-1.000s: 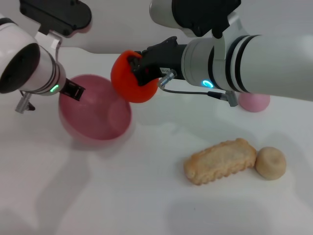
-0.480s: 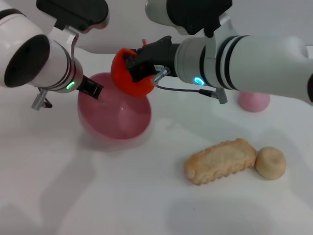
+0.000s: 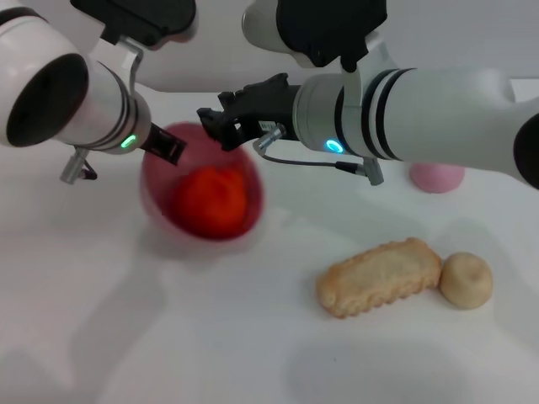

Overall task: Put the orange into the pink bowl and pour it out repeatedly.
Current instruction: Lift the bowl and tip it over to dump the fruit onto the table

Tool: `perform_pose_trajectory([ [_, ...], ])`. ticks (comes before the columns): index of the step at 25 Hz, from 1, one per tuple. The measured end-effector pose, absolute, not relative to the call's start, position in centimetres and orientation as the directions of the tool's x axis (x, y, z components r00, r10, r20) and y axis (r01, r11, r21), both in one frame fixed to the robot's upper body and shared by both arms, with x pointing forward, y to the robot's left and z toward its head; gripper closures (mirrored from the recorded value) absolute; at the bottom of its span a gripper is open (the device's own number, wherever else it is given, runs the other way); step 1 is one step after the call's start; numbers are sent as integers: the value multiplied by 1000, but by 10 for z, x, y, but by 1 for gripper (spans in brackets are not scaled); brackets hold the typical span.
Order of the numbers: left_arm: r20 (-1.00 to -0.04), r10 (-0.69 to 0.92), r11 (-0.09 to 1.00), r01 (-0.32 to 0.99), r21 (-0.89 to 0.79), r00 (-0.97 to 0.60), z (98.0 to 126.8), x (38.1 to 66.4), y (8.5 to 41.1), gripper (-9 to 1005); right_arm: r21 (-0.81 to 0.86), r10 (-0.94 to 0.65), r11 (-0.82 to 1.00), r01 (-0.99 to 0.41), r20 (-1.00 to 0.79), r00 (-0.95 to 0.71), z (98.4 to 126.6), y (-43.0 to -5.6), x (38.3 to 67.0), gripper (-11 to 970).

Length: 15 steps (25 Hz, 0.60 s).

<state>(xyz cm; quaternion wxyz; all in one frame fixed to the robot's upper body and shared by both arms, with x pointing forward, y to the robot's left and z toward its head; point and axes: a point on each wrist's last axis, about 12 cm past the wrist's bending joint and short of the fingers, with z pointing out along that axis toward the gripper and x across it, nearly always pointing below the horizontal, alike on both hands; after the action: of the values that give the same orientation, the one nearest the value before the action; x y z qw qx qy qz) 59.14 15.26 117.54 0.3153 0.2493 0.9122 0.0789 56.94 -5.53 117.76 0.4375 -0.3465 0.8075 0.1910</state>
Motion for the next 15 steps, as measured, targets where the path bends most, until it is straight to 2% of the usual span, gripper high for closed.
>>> perform_pose_trajectory([
  [1, -536, 506, 862, 408, 301, -676, 1176, 591, 152, 950, 6, -392, 686, -727, -839, -377, 1177, -55, 569, 808],
  [6, -542, 518, 855, 426, 296, -662, 1178, 589, 148, 950, 42, -330, 740, -672, -847, -416, 1181, -68, 575, 570],
  [11, -565, 541, 838, 460, 294, -623, 1185, 583, 137, 950, 98, -147, 892, -441, -859, -490, 1195, -145, 594, 504],
  [15, -573, 565, 819, 487, 304, -593, 1188, 580, 128, 950, 126, -31, 954, -273, -863, -505, 1196, -209, 591, 451],
])
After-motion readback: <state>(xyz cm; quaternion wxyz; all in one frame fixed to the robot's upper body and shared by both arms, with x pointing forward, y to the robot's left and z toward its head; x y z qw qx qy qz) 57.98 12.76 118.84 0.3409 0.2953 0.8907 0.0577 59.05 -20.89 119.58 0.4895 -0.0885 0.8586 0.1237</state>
